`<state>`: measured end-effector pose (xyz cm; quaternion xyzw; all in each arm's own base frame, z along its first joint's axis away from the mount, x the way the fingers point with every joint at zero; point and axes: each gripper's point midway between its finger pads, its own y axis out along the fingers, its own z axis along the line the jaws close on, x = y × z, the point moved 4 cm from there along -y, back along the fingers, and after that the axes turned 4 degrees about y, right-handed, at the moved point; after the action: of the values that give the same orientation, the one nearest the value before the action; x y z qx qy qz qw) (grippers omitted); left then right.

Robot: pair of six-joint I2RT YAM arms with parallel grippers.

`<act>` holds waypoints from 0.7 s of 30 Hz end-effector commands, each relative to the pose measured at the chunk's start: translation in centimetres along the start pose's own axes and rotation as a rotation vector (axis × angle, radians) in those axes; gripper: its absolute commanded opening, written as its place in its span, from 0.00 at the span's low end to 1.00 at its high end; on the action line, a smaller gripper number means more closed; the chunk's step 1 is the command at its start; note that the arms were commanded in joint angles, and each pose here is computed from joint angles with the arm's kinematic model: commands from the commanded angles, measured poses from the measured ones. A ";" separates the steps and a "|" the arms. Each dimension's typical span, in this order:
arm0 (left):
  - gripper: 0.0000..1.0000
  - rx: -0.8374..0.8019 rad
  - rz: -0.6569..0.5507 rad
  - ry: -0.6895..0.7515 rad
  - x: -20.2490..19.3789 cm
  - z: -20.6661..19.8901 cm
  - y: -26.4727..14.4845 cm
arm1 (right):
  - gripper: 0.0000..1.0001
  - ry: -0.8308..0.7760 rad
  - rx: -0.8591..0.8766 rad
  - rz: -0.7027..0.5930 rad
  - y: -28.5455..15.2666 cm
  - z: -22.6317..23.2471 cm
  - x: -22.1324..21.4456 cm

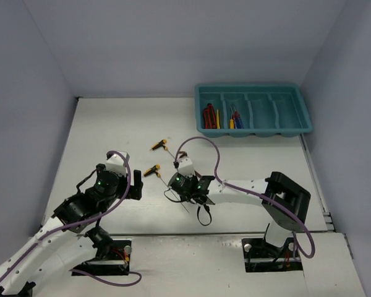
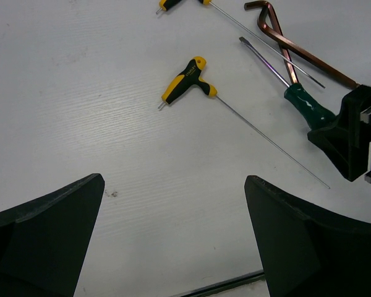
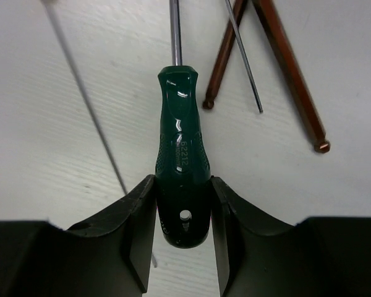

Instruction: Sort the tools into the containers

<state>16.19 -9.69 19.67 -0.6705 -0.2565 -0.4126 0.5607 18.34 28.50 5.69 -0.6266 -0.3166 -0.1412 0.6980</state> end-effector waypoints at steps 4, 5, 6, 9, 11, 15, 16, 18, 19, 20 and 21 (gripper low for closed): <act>0.97 0.007 -0.062 -0.012 2.1 -0.1 -0.1 | 0.00 0.116 0.074 -0.388 -8.9 -1.6 17.7; 0.97 0.007 -0.063 -0.012 2.2 -0.1 -0.1 | 0.00 0.146 0.034 -0.410 -8.8 -3.7 19.4; 0.97 0.005 -0.064 -0.012 2.2 -0.1 -0.2 | 0.00 0.162 -0.002 -0.429 -8.8 -5.5 20.9; 0.97 0.002 -0.067 -0.012 2.2 -0.1 -0.3 | 0.00 0.221 -0.080 -0.450 -7.9 -10.4 24.2; 0.97 0.000 -0.070 -0.012 2.2 -0.1 -0.3 | 0.00 0.250 -0.134 -0.455 -6.8 -14.3 26.6; 0.98 0.013 -0.073 -0.013 2.2 0.2 -0.5 | 0.00 0.262 -0.206 -0.440 -4.0 -19.6 29.7; 0.98 0.016 -0.073 -0.012 2.1 0.2 -0.5 | 0.00 0.268 -0.217 -0.434 -3.2 -20.7 30.3; 0.97 0.020 -0.081 -0.015 2.3 0.3 -0.7 | 0.00 0.264 -0.244 -0.408 -1.0 -22.4 30.9; 0.97 0.020 -0.084 -0.015 2.3 0.4 -0.7 | 0.00 0.264 -0.255 -0.408 -0.6 -23.1 31.3; 0.97 0.024 -0.087 -0.014 2.3 0.5 -0.8 | 0.00 0.262 -0.267 -0.388 0.7 -23.8 31.3; 0.97 0.031 -0.090 -0.014 2.3 0.6 -0.8 | 0.00 0.263 -0.276 -0.360 2.4 -24.6 31.0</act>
<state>16.16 -9.44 19.88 -0.6665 -0.2631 -0.4147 0.5609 46.97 12.19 23.60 -0.6209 -0.2916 -0.4036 0.6053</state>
